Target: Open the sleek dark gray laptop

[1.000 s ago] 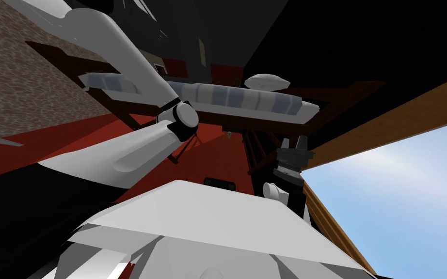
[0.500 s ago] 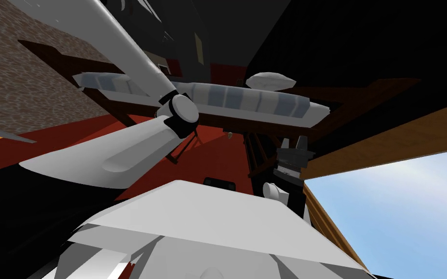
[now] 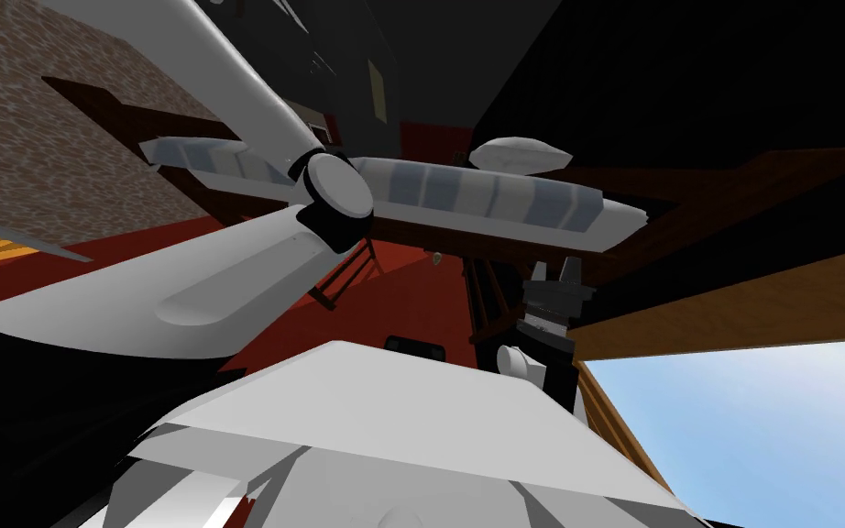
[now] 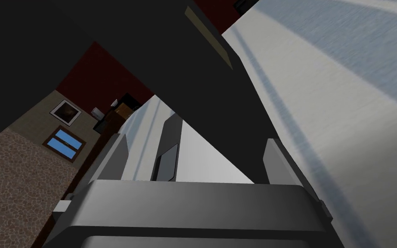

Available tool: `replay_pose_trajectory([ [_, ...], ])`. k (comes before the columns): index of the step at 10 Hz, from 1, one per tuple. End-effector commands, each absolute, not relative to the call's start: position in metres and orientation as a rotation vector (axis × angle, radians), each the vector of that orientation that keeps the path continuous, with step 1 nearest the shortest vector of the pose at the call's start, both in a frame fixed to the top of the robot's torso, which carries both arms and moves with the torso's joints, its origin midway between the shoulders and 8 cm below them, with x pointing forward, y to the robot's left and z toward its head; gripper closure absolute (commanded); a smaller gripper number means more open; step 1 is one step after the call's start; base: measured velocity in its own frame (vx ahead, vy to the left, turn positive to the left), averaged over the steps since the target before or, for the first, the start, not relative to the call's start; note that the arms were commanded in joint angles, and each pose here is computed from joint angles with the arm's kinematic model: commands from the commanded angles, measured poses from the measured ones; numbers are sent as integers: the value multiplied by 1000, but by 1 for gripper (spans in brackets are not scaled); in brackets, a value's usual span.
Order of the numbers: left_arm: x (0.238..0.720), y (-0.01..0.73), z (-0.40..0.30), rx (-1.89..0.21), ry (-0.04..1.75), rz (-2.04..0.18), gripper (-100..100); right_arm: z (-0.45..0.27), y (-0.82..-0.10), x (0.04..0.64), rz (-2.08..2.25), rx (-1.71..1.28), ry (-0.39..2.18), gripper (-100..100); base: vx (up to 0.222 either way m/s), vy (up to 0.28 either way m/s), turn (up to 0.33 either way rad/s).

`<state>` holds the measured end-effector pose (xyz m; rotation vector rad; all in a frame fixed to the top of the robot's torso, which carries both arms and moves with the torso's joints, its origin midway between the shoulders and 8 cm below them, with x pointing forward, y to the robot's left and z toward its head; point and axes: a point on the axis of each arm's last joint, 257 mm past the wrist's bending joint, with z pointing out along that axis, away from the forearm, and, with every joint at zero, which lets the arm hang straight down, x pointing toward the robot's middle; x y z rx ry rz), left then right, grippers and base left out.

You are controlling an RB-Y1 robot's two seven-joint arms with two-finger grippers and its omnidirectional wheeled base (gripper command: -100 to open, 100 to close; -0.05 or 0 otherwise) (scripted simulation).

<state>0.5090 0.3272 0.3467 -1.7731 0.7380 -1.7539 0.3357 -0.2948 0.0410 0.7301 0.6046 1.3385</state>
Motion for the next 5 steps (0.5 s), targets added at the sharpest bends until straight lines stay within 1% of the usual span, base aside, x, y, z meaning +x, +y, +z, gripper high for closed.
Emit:
replay_pose_trajectory([
  [1,509,329,371,-1720,719,-1777,-100,41,-295,336,1339,730,605,0,-66,3,-71],
  [2,513,322,378,-1693,744,-1767,-100,41,-295,336,1339,730,605,0,-81,13,-47],
  [4,524,316,376,-1699,771,-1749,-100,41,-295,336,1339,730,605,0,-26,1,7],
  [5,521,321,398,-1652,740,-1773,-100,41,-295,336,1339,730,605,0,-73,3,-72],
])
